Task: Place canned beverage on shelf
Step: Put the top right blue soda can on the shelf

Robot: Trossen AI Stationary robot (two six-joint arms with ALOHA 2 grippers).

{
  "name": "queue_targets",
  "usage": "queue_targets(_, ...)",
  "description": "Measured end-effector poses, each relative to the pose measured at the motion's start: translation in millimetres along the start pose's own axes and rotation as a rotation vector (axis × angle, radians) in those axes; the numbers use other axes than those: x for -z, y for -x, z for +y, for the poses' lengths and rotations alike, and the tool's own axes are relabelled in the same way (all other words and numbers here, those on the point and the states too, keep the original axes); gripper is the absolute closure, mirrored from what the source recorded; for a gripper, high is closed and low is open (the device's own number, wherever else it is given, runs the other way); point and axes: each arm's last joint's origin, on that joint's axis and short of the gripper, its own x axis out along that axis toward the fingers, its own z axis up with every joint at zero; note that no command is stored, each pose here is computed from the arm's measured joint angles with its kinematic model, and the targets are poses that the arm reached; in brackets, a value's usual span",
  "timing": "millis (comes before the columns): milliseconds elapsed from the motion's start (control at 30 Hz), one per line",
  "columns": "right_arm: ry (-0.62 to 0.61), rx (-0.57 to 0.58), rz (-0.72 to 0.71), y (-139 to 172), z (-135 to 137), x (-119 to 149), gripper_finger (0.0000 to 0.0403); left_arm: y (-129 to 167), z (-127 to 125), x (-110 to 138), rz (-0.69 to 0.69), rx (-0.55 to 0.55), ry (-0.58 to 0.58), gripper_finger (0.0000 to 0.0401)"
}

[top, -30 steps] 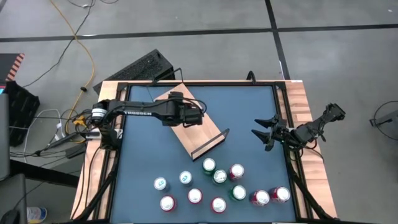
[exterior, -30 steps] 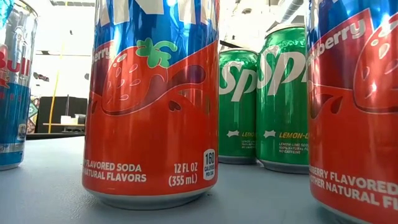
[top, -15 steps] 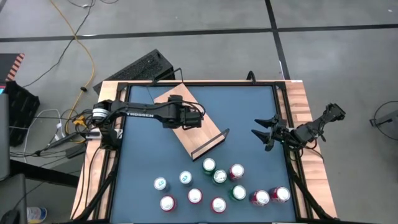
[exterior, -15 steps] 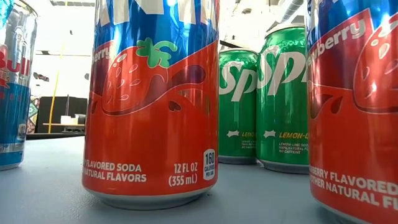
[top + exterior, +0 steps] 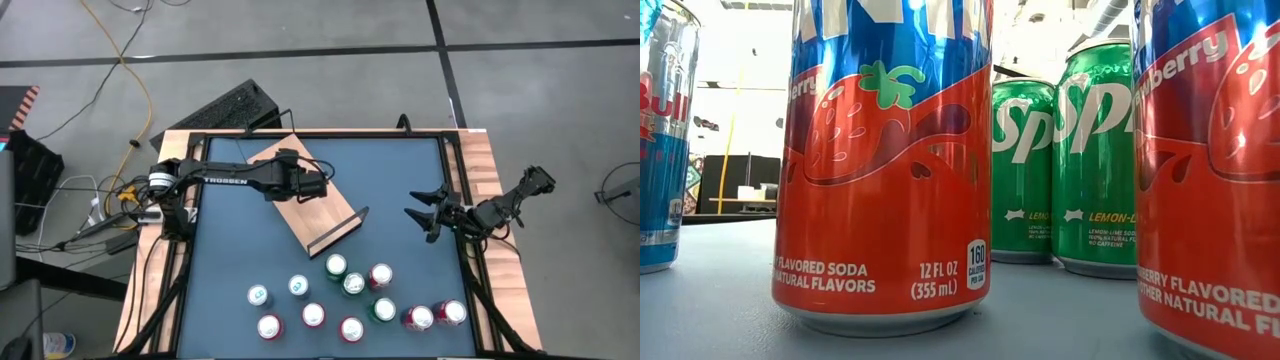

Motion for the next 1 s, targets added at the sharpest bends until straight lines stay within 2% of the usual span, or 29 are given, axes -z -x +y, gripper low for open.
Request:
queue_targets(267,0.002,0.000,0.000,0.0,0.0,0.0,0.0121,-0.2,-2.3,-0.4,-0.001,0.020,-0.124,0.0323)
queue_targets(433,0.002,0.000,0.000,0.0,0.0,0.0,0.0121,4.4,-2.9,3.2,-0.030,0.012,-0.096,0.0363)
queue_targets(533,0.002,0.000,0.000,0.0,0.0,0.1,0.0121,12.3,-3.1,5.0,-0.064,0.018,-0.088,0.0367)
queue_targets(633,0.002,0.000,0.000,0.0,0.0,0.0,0.0121,22.8,-1.5,0.5,-0.060,0.041,-0.133,0.0350)
queue_targets(733,0.003,0.000,0.000,0.0,0.0,0.1,0.0121,32.7,0.4,-5.4,-0.057,0.069,-0.125,0.0314)
queue_targets(867,0.005,0.001,0.000,0.0,0.0,0.0,0.0121,43.5,7.4,-13.6,-0.070,0.099,-0.107,0.0247)
queue_targets(1000,0.011,0.000,0.000,0.0,0.0,0.2,0.0121,41.0,10.7,-19.7,-0.087,0.083,-0.094,0.0168)
